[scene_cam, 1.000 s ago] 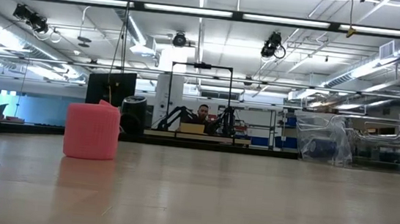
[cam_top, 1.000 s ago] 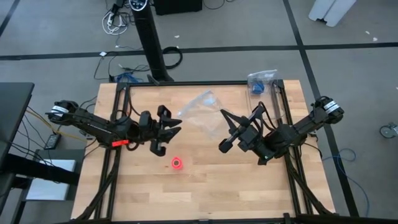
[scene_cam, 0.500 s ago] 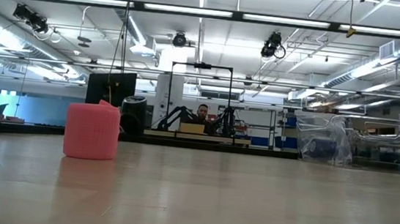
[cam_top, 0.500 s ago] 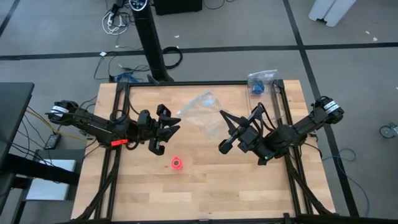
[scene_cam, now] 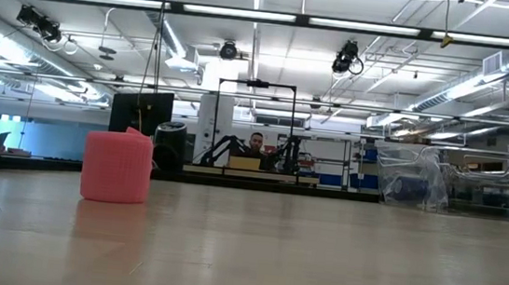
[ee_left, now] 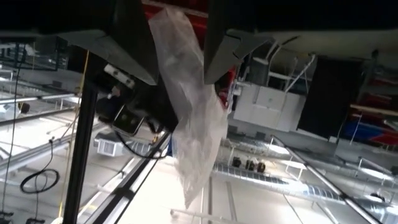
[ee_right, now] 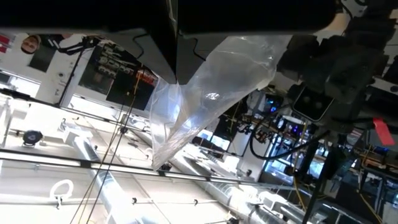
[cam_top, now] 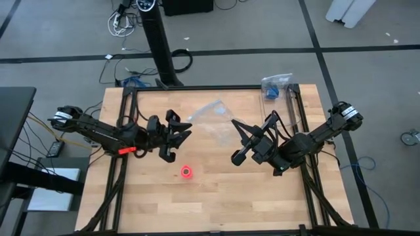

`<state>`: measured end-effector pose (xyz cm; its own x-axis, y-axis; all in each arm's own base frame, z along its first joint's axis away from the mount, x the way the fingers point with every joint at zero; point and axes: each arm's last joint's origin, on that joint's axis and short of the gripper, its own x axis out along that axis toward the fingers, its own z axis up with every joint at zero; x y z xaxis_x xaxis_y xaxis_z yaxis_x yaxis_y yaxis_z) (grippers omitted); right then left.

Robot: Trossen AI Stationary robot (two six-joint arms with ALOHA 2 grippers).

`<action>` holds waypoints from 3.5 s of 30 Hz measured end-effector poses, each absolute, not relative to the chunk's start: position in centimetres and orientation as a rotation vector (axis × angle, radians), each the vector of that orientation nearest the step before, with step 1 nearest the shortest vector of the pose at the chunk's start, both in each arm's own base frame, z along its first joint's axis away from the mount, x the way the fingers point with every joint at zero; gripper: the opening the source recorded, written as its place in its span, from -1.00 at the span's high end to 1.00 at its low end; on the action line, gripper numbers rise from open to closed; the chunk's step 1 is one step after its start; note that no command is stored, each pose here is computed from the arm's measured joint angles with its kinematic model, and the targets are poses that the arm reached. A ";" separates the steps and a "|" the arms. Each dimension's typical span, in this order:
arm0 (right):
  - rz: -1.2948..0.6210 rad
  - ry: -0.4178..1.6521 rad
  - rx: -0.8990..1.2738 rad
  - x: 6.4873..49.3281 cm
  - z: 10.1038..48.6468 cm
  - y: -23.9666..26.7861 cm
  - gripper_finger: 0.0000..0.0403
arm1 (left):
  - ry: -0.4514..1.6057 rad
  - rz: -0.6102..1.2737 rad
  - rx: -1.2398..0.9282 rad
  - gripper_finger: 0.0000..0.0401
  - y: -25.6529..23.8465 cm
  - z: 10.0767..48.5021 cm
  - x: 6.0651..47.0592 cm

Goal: Roll bandage
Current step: Open the transparent zip bag

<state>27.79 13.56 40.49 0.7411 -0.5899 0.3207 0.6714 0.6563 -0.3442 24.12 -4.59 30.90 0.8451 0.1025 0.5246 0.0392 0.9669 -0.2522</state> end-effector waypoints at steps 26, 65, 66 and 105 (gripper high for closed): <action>-0.715 -0.191 -0.461 27.8 40.5 13.6 1.00 | -0.596 0.056 -0.198 0.59 -4.6 31.1 24.0; -0.573 0.095 -0.371 28.9 35.1 15.9 0.71 | 0.097 0.168 0.021 1.00 -4.7 24.6 25.6; -0.498 0.095 -0.347 29.3 34.8 15.7 0.75 | 0.099 0.145 0.017 1.00 -4.7 24.6 25.6; -0.172 0.491 -0.136 34.5 27.5 8.7 0.55 | 0.414 0.010 0.055 1.00 -5.3 25.8 28.9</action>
<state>34.52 8.74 27.49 0.8677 -0.1964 -0.4566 0.1312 0.9766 -0.1706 28.92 -5.33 25.80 0.9156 0.0211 -0.4016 0.0013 0.9985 0.0555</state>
